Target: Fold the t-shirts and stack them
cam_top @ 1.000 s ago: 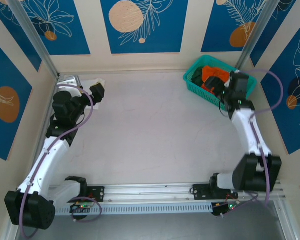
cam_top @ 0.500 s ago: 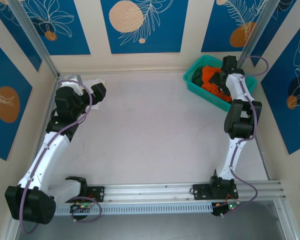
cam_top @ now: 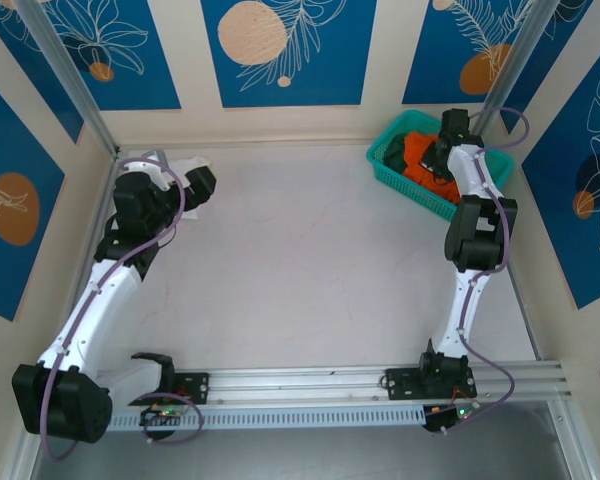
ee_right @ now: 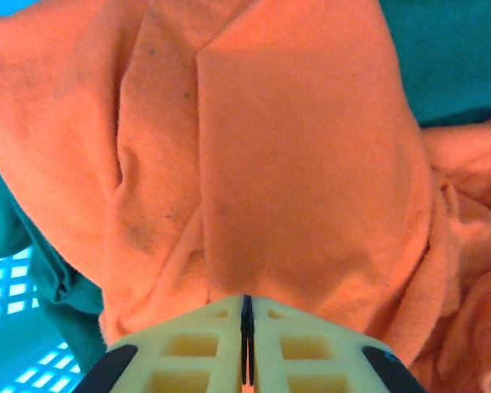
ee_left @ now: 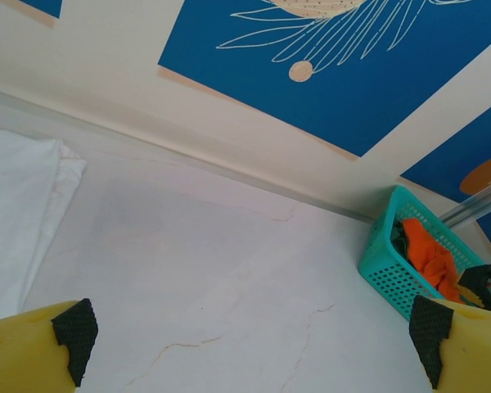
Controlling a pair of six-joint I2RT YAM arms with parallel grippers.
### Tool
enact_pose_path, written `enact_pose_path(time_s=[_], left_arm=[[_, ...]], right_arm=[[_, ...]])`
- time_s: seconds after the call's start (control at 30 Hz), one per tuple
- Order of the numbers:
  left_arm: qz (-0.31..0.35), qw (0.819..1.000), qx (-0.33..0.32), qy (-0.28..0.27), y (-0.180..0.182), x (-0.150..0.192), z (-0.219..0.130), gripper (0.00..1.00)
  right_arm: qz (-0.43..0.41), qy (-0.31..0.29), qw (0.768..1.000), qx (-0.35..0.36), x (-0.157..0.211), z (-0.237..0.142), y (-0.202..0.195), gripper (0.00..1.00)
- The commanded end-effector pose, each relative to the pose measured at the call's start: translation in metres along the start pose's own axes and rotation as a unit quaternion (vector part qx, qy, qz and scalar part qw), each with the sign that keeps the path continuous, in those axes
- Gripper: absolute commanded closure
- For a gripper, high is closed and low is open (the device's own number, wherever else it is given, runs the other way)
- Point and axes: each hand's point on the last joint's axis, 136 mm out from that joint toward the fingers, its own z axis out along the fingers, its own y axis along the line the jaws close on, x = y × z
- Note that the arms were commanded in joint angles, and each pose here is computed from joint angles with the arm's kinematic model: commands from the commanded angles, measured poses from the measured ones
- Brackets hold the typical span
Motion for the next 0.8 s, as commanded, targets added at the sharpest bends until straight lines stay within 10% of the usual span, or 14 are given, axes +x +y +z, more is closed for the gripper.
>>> enact_pose_path(time_s=[0.0, 0.1, 0.23, 0.53, 0.77], left_arm=[[-0.001, 1.000, 0.022, -0.005, -0.014, -0.009, -0.002, 0.00], [-0.002, 1.000, 0.022, 0.003, -0.014, -0.006, 0.001, 0.00], [-0.007, 1.000, 0.023, 0.012, -0.013, -0.003, 0.005, 0.00], [-0.010, 0.999, 0.023, 0.022, -0.011, 0.001, 0.010, 0.00], [-0.012, 0.999, 0.024, 0.026, -0.011, 0.003, 0.013, 0.00]], right_arm=[[0.008, -0.011, 1.000, -0.023, -0.009, -0.018, 0.007, 0.65], [0.007, -0.004, 1.000, -0.006, -0.008, -0.012, 0.000, 0.34], [0.005, 0.019, 1.000, -0.002, -0.002, 0.004, -0.005, 0.21], [0.027, 0.030, 0.997, -0.060, -0.008, 0.001, 0.004, 1.00], [0.042, -0.057, 0.985, -0.155, -0.036, -0.074, 0.040, 1.00]])
